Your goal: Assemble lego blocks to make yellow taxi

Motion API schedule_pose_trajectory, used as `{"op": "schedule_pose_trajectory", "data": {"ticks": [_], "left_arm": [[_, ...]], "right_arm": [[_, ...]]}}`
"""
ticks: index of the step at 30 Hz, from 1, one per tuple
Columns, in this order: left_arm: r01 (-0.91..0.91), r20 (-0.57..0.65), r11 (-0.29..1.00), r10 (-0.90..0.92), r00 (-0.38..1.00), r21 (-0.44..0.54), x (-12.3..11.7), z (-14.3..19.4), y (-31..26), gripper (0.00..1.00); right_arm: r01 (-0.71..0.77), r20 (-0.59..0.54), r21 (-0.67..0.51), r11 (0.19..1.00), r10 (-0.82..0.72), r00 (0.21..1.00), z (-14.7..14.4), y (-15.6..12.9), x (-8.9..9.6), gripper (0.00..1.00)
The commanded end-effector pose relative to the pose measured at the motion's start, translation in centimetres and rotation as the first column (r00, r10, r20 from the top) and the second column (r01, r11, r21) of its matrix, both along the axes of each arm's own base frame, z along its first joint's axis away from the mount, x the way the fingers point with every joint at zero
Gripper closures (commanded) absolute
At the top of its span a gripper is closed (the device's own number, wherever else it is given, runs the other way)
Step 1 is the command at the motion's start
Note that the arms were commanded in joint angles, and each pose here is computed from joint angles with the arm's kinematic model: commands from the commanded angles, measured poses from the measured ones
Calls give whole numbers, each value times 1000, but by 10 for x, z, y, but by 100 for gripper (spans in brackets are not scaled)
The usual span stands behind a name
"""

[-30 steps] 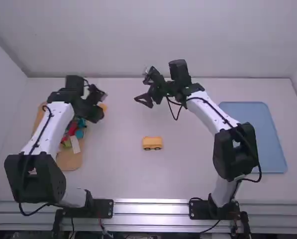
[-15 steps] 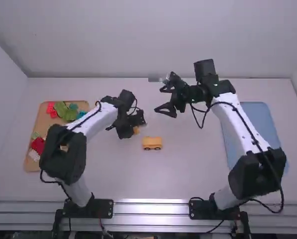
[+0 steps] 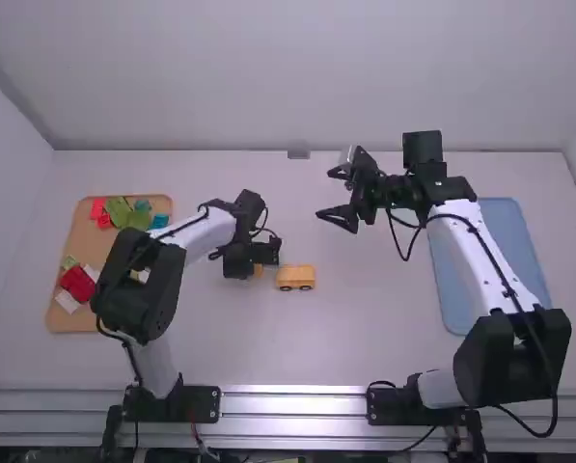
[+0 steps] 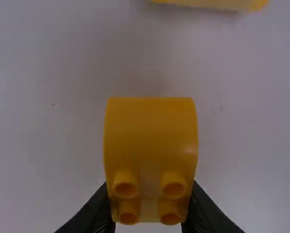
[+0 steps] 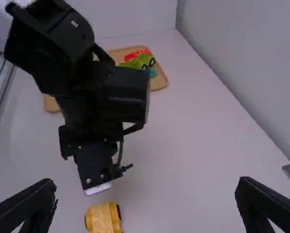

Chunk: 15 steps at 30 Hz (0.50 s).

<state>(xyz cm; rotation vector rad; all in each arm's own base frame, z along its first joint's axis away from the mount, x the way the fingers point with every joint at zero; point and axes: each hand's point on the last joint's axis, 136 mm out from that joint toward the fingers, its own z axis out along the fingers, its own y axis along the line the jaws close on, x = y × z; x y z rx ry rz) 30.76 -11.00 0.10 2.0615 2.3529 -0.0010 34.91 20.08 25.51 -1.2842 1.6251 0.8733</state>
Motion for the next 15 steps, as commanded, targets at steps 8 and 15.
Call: {"op": "schedule_pose_trajectory", "data": {"ticks": [8,15], "left_arm": [[51,5,997,-51,999,62,-16,-30,17,1],[52,21,997,-50,999,-56,-6,-15,1,1]], "right_arm": [[5,-9,25,1000,-5,1000,9,1,-4,1],[9,-3,29,1000,-9,1000,11,1,-2,1]]}}
